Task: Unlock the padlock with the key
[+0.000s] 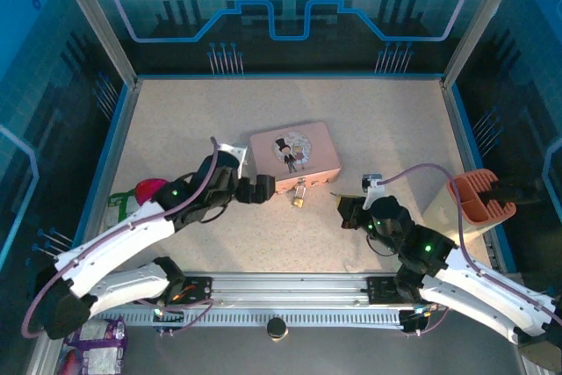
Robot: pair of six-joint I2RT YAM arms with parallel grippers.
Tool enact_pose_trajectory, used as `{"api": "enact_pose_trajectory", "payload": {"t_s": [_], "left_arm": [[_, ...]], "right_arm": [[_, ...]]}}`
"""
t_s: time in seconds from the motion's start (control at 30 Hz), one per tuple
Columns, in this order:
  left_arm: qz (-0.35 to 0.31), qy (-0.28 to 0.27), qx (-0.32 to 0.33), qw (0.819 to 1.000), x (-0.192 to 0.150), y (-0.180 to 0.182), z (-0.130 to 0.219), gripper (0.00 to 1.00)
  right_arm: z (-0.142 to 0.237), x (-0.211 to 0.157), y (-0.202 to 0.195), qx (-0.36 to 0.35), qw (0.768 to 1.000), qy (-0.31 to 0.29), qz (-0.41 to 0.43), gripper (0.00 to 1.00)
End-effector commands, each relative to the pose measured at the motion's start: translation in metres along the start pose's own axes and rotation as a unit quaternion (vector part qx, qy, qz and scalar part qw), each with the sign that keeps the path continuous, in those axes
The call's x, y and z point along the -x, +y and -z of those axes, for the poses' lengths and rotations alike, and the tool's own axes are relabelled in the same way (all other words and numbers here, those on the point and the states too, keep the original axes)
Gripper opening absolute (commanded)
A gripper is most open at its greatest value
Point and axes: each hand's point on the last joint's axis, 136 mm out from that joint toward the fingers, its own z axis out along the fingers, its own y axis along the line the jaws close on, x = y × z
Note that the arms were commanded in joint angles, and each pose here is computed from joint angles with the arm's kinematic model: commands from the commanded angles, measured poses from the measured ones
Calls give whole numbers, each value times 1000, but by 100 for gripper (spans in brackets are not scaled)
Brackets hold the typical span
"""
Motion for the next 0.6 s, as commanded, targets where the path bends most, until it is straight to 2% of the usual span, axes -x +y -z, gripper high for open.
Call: {"api": "enact_pose_trajectory", "payload": {"t_s": [0.0, 0.17, 0.33, 0.57], "left_arm": [[-5, 53, 4, 999, -42, 18, 5, 99], [14, 58, -31, 998, -67, 21, 19, 97], [17, 79, -66, 995, -89, 16, 17, 93], [-25, 100, -105, 989, -112, -5, 1, 88]], "right_arm": [[8, 13, 2, -2, 1000, -14, -12, 0], [9, 13, 2, -5, 1000, -10, -21, 0], [8, 10, -2, -10, 999, -11, -49, 0], [6, 9, -4, -4, 996, -25, -91, 0]]}}
